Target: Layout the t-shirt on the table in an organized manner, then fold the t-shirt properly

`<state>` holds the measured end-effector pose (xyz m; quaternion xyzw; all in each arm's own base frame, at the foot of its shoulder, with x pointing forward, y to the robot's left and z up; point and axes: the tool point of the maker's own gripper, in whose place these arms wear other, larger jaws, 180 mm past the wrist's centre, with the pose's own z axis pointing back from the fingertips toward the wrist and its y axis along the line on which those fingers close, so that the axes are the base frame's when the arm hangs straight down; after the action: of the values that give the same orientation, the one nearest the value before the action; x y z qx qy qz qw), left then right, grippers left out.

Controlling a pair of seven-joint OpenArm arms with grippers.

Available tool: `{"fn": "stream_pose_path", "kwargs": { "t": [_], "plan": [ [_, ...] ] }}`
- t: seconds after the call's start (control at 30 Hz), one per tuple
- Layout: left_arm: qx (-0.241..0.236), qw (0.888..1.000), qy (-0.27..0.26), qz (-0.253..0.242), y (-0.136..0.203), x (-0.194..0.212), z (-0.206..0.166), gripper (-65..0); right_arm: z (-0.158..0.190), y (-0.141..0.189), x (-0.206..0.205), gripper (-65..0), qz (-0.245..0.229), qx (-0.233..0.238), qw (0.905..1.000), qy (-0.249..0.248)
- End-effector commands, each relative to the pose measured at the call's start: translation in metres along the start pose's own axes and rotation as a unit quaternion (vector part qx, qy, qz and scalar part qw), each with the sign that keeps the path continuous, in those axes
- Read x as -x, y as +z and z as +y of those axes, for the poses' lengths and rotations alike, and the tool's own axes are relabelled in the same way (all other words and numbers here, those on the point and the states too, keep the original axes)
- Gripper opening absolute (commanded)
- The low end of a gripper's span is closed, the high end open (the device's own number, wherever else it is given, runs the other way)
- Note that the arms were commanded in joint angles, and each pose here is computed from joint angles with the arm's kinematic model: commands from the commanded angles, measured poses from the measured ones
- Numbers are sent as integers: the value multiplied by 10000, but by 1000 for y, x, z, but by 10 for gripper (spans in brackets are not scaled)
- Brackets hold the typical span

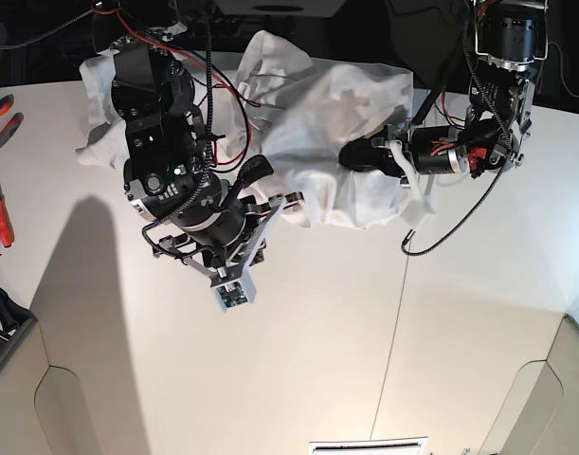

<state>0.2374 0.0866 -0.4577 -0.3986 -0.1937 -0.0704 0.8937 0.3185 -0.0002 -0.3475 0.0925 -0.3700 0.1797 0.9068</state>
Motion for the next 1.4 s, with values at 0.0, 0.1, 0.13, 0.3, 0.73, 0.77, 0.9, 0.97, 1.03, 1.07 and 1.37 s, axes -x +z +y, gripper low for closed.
{"fn": "stream_pose_path", "kwargs": {
  "t": [0.0,0.1,0.13,0.3,0.73,0.77,0.9,0.97,1.03,1.07,1.37],
  "plan": [
    [-230,9993,-210,-208,5,-15,8,-650,-7,6,-16,-650,-260,125,9996,-35],
    [-689,9956,-540,-321,7,-20,24,-650,-26,12,-13,-650,-175,335,9991,-218],
    [-765,9946,-605,-362,7,-22,26,-650,-34,15,-12,-650,-159,419,9986,-294],
    [-1071,9911,-689,-390,9,-24,37,-650,-73,30,5,-650,-125,658,9953,-698],
    [-2186,9709,-740,-639,25,-57,72,-650,-169,92,69,-650,-340,491,9765,-2071],
    [-2190,9705,-753,-669,25,-61,72,-650,-172,98,68,-650,-468,411,9748,-2140],
    [-2185,9702,-773,-701,25,-65,71,-650,-181,110,70,-650,-618,375,9720,-2234],
    [-2184,9703,-773,-699,25,-65,71,-650,-179,110,75,-532,-573,357,9731,-2203],
    [-2184,9703,-773,-699,25,-65,71,-650,-172,107,80,-309,-560,290,9736,-2196],
    [-2182,9703,-774,-703,25,-65,71,-650,-167,103,83,-265,-550,233,9737,-2198],
    [-2152,9705,-806,-728,25,-66,70,-650,-143,72,111,-253,-181,-86,9728,-2307]
  ]
}}
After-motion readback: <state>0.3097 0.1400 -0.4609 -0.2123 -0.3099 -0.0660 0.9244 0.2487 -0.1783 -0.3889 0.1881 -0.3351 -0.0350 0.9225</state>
